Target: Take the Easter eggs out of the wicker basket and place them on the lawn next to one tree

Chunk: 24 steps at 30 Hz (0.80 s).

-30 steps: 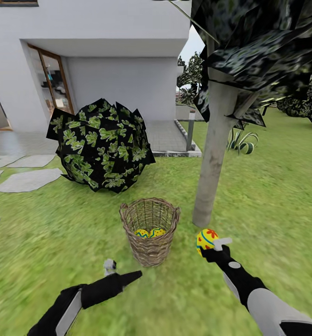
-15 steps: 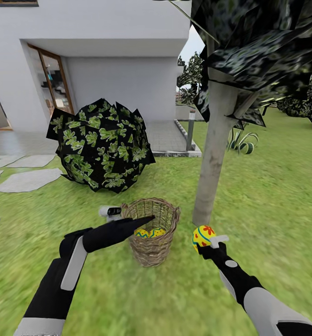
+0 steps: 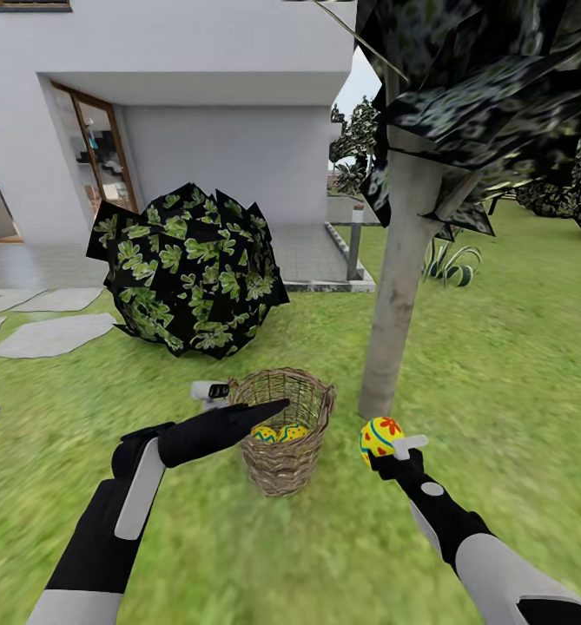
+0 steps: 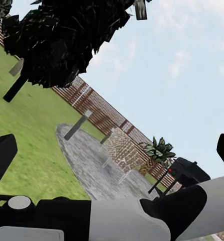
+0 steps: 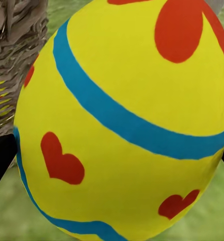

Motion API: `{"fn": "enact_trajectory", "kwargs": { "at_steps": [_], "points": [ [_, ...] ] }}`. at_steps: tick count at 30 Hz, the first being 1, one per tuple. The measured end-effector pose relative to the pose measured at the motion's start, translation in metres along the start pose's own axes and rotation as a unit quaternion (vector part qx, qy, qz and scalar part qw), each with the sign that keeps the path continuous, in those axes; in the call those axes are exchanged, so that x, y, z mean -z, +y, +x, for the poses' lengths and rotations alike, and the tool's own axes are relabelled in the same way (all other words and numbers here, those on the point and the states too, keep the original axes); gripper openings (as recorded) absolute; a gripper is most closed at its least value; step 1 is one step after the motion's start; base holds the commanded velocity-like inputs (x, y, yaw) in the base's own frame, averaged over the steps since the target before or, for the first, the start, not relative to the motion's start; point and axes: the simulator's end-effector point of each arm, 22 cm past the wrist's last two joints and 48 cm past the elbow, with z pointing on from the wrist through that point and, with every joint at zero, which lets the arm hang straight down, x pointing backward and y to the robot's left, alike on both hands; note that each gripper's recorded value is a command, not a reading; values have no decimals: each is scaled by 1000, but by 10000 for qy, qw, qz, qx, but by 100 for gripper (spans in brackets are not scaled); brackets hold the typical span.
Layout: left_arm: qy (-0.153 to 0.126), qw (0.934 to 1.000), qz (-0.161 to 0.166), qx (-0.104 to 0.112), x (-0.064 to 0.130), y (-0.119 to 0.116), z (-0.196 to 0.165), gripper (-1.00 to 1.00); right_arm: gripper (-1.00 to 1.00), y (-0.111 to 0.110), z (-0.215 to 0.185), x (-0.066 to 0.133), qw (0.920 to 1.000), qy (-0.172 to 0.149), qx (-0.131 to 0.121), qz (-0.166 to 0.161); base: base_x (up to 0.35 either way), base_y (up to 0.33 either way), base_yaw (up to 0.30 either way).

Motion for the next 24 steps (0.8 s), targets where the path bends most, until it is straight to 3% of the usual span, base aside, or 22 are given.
{"fn": "enact_trajectory", "kwargs": {
  "at_steps": [9,13,17,20,23,24],
  "points": [
    [-12,10000,63,29,2,6,17,100,-100,1,19,-4,10000,26,3,65,0,0,0],
    [72,9999,102,111,-2,10,26,100,-100,-29,7,-15,9973,80,-52,725,0,0,0],
    [93,9997,98,198,-3,17,31,100,-100,-45,7,-28,9933,585,-28,995,0,0,0],
    [93,9996,82,262,-2,23,34,100,-100,-51,0,-34,9915,637,-32,1130,0,0,0],
    [362,9984,214,376,-15,22,54,100,-100,-46,19,-36,9857,1276,17,1103,0,0,0],
    [397,9981,232,403,-17,22,57,100,-100,-41,21,-37,9849,1360,49,1072,0,0,0]
  ]
}}
